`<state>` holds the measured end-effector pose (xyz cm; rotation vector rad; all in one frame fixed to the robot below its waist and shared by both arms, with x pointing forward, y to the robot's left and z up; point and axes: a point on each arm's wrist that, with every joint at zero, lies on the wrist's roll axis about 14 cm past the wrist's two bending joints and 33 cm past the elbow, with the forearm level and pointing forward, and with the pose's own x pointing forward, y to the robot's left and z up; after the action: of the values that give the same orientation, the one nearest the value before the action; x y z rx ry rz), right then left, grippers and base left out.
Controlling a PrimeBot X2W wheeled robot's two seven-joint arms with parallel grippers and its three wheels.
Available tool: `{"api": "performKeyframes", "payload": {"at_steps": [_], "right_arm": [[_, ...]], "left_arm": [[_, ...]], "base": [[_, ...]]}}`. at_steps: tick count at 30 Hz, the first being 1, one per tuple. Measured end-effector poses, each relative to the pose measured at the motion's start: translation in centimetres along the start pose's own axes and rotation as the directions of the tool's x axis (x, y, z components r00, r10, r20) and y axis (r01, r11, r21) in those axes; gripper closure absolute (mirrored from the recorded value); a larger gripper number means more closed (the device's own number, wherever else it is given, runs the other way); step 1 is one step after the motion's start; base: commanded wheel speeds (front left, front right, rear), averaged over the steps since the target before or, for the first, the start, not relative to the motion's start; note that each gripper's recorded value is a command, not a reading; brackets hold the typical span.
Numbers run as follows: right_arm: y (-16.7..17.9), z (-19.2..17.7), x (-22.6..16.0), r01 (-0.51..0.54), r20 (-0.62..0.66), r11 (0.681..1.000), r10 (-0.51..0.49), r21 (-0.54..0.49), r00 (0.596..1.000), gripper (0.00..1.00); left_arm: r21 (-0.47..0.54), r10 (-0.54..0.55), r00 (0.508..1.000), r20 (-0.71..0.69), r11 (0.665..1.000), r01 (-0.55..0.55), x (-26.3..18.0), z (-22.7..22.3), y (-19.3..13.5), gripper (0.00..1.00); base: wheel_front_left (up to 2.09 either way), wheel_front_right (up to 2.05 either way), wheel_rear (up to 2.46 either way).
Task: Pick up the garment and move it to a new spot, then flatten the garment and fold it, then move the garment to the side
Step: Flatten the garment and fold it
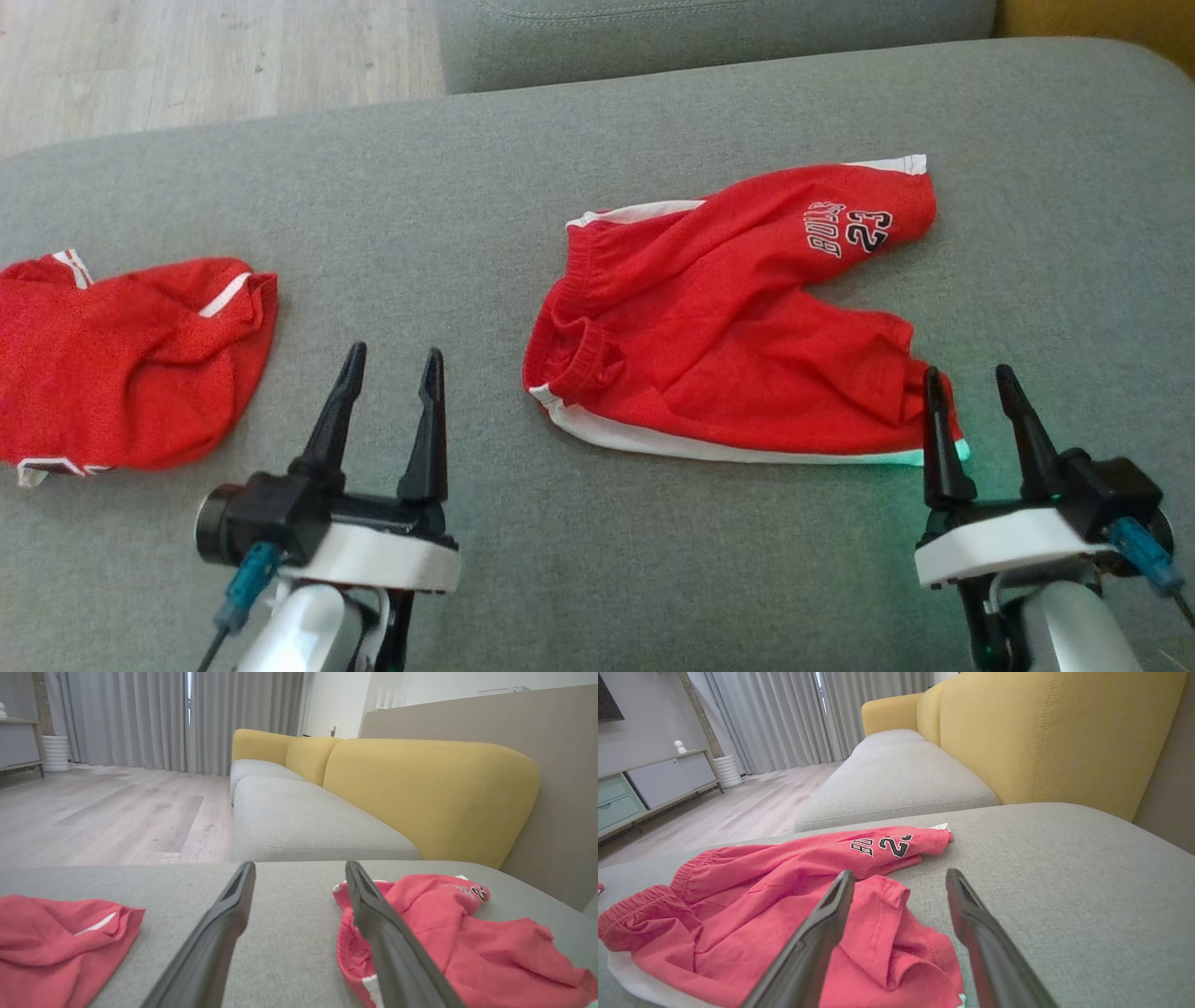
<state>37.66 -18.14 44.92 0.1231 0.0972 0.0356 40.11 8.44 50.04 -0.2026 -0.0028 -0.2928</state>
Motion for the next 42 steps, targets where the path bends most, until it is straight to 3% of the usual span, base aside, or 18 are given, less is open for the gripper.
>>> {"api": "performKeyframes", "payload": {"at_steps": [5, 10, 15, 24, 27, 42], "right_arm": [[0.0, -0.2, -0.1, 0.001, -0.006, 1.0, -0.001, 0.0, 1.0, 0.0], [-0.4, -0.5, -0.2, 0.013, -0.016, 1.0, -0.013, 0.0, 1.0, 0.0], [-0.8, -1.2, -0.2, 0.024, -0.036, 1.0, -0.024, 0.001, 0.999, 0.0], [-1.6, -2.4, -0.4, 0.05, -0.075, 0.999, -0.05, 0.001, 0.996, 0.0], [-1.8, -2.5, -0.4, 0.058, -0.078, 0.998, -0.057, 0.005, 0.995, 0.0], [-2.1, -2.6, -0.2, 0.065, -0.083, 0.998, -0.065, 0.005, 0.994, 0.0]], "left_arm": [[0.008, -0.03, 0.999, -0.011, 1.0, 0.03, 0.0, -0.7, -0.2, 0.0], [0.052, -0.162, 0.982, -0.096, 0.984, 0.168, 0.1, -3.3, -2.1, 0.0], [0.109, -0.282, 0.924, -0.259, 0.942, 0.319, 0.4, -6.7, -4.2, 0.0], [0.229, -0.336, 0.816, -0.47, 0.847, 0.48, 1.5, -10.3, -4.3, 0.0], [0.241, -0.336, 0.795, -0.504, 0.83, 0.504, 1.5, -11.0, -4.1, 0.0], [0.254, -0.351, 0.781, -0.516, 0.809, 0.531, 2.2, -11.2, -4.2, 0.0]], "base": [[0.0, 0.0, 0.0], [0.0, 0.0, 0.0], [0.0, 0.0, 0.0], [0.0, 0.0, 0.0], [0.0, 0.0, 0.0], [0.0, 0.0, 0.0]]}}
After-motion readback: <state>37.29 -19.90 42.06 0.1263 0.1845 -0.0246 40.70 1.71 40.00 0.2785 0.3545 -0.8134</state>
